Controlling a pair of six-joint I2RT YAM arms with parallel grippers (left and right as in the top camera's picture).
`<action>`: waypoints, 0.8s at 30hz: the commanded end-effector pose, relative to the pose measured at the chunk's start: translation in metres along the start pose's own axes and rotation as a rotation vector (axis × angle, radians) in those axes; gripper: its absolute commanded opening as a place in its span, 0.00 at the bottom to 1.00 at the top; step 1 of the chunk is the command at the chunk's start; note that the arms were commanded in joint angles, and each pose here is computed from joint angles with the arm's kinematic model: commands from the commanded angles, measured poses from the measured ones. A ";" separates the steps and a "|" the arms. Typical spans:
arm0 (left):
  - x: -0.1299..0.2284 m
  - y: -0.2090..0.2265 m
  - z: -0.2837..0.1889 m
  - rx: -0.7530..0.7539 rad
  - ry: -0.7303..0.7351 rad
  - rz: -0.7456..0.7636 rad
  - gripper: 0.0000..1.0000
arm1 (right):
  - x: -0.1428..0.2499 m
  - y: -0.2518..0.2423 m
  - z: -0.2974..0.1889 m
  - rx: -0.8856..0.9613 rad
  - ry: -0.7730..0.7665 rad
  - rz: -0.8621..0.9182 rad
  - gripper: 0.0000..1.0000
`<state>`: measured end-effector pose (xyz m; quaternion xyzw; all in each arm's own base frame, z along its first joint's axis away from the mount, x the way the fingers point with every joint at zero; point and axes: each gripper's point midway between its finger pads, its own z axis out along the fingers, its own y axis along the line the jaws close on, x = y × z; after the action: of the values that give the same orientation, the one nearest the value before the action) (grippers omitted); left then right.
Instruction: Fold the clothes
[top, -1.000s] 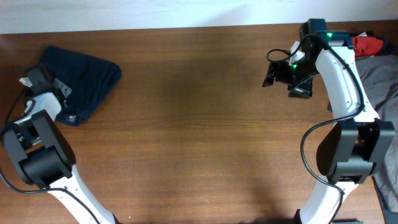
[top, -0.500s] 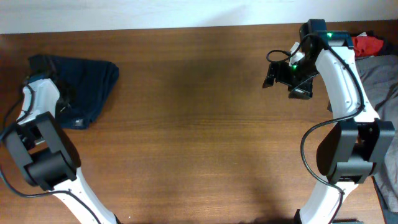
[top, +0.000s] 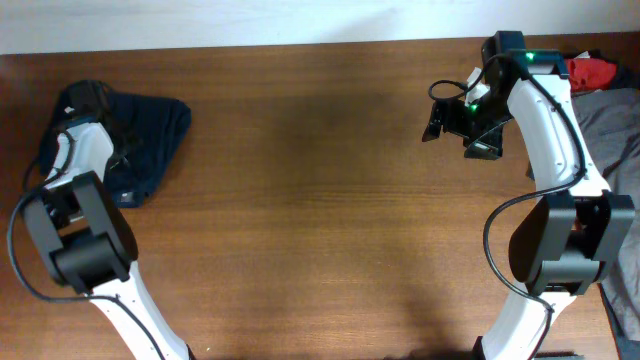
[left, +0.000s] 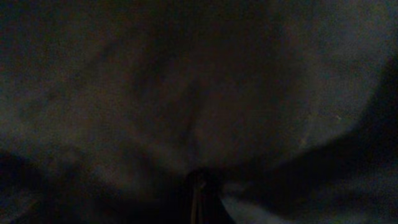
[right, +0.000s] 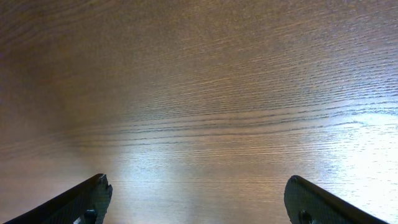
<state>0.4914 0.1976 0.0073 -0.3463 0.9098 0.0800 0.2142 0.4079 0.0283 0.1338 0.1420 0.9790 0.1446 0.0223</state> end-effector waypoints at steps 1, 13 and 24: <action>0.026 -0.001 0.046 -0.004 0.061 0.027 0.01 | 0.000 0.002 -0.005 0.004 -0.014 -0.018 0.94; 0.033 -0.045 0.143 0.166 -0.099 -0.040 0.01 | 0.000 0.002 -0.005 0.004 -0.014 -0.015 0.94; 0.044 -0.099 0.153 0.268 -0.174 0.005 0.01 | 0.001 0.002 -0.005 0.002 -0.009 -0.005 0.94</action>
<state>0.6254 0.2260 -0.0006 -0.3340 0.8031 0.0528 0.4905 0.4071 0.0284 0.1338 0.1430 0.9789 0.1446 0.0205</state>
